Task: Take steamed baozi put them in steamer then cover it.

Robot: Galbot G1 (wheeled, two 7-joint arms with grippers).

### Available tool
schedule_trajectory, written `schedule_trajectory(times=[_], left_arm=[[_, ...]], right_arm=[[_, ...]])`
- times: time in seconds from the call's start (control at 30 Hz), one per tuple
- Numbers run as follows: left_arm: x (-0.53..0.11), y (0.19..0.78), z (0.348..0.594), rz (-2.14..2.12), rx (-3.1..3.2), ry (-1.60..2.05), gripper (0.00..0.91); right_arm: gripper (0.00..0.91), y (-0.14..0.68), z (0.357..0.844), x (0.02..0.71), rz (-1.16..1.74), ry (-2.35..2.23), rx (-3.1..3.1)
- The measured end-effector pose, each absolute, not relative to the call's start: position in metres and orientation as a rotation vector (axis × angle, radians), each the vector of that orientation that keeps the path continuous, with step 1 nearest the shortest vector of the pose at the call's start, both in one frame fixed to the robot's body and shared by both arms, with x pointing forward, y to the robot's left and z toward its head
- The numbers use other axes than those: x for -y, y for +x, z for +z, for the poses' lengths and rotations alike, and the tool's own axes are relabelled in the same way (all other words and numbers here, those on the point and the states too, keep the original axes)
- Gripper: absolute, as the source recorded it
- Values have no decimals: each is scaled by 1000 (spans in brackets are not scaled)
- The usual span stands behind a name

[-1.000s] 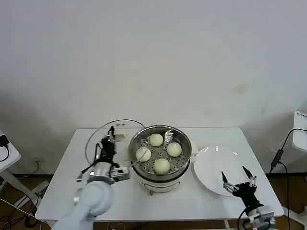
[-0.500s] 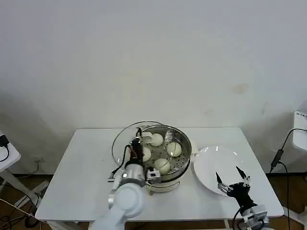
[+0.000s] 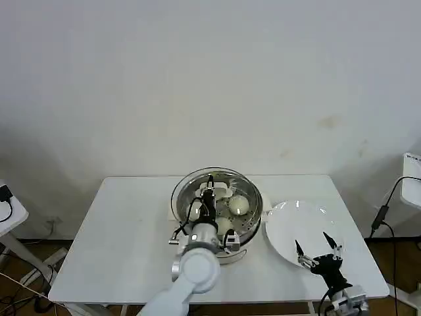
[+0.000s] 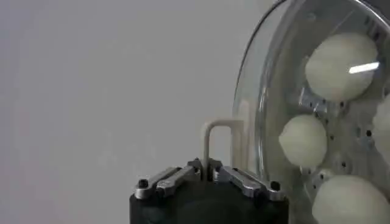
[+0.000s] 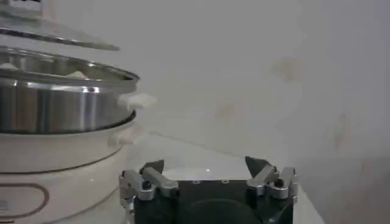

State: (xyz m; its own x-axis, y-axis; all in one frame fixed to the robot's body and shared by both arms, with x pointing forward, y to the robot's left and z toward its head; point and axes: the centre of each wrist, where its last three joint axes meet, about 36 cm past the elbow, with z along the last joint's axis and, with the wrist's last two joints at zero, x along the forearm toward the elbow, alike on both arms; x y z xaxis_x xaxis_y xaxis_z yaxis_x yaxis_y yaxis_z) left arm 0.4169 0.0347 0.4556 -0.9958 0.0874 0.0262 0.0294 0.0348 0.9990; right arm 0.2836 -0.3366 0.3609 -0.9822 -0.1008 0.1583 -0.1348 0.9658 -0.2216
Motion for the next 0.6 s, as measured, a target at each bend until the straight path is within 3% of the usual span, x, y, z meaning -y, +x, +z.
schedule_trajectory(times=[0.6], left_arm=[[-20, 438, 433, 2231, -2206, 142, 0]], right_arm=[[907, 284, 356, 338, 347, 188, 2962]])
